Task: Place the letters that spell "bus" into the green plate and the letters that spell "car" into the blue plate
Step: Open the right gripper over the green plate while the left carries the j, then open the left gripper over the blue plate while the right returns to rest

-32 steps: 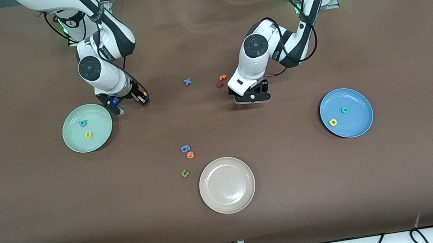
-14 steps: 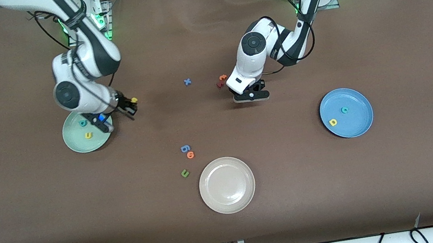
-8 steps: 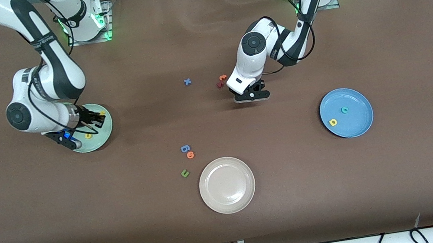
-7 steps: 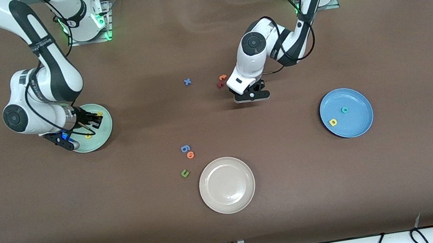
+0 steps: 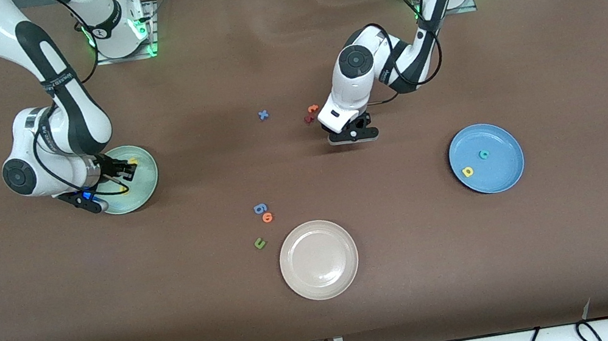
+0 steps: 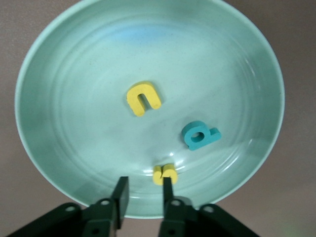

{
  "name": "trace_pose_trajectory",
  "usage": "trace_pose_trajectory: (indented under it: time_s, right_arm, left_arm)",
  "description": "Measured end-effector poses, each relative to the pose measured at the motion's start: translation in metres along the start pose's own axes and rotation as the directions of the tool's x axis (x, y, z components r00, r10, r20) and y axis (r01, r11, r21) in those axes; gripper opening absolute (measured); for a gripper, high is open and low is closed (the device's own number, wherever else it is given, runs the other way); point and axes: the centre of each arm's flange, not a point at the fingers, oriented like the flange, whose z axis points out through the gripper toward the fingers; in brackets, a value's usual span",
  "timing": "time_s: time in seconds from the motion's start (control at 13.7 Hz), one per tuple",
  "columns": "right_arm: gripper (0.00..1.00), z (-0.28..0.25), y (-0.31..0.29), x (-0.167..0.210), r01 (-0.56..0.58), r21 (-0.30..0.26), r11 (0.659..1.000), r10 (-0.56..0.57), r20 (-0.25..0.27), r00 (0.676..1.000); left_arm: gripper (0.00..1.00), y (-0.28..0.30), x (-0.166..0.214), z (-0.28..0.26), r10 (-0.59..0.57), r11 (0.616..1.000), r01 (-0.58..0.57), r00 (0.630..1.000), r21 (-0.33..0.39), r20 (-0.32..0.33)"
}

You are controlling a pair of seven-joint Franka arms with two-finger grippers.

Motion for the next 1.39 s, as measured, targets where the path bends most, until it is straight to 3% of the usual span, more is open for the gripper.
trace_pose_trajectory:
  time_s: [0.22, 0.44, 0.73, 0.88, 1.1, 1.24, 1.39]
  right_arm:
    - [0.7, -0.02, 0.0, 0.005, -0.001, 0.02, 1.0, 0.001, -0.025, 1.0]
    - [0.99, -0.081, 0.002, 0.01, -0.001, 0.031, 1.0, 0.001, 0.012, 1.0]
    - [1.0, -0.185, 0.007, 0.009, 0.019, 0.017, 1.0, -0.02, 0.028, 0.999]
    - [1.0, -0.234, 0.011, 0.006, 0.053, -0.008, 0.999, -0.054, -0.011, 0.999]
    - [1.0, -0.309, 0.016, -0.003, 0.112, -0.02, 0.993, -0.114, -0.115, 0.987]
    - [1.0, -0.34, 0.02, -0.012, 0.127, -0.016, 0.992, -0.128, -0.138, 0.982]
    - [1.0, -0.351, 0.022, -0.018, 0.188, -0.027, 0.982, -0.19, -0.127, 0.973]
  left_arm:
    - [0.19, 0.0, 0.009, -0.006, -0.008, 1.0, 0.008, 1.0, 0.0, -0.005]
    - [0.19, -0.009, 0.045, -0.031, 0.007, 0.999, -0.008, 1.0, 0.033, 0.026]
    - [0.19, -0.081, 0.113, -0.068, 0.146, 0.988, -0.147, 0.989, 0.036, 0.038]
    - [0.19, -0.134, 0.138, -0.075, 0.22, 0.975, -0.221, 0.975, 0.032, 0.041]
    - [0.19, -0.194, 0.157, -0.081, 0.319, 0.947, -0.321, 0.945, 0.025, 0.074]
    - [0.19, -0.227, 0.165, -0.088, 0.372, 0.927, -0.375, 0.925, 0.018, 0.079]
    - [0.19, -0.257, 0.168, -0.089, 0.409, 0.911, -0.411, 0.908, 0.01, 0.087]
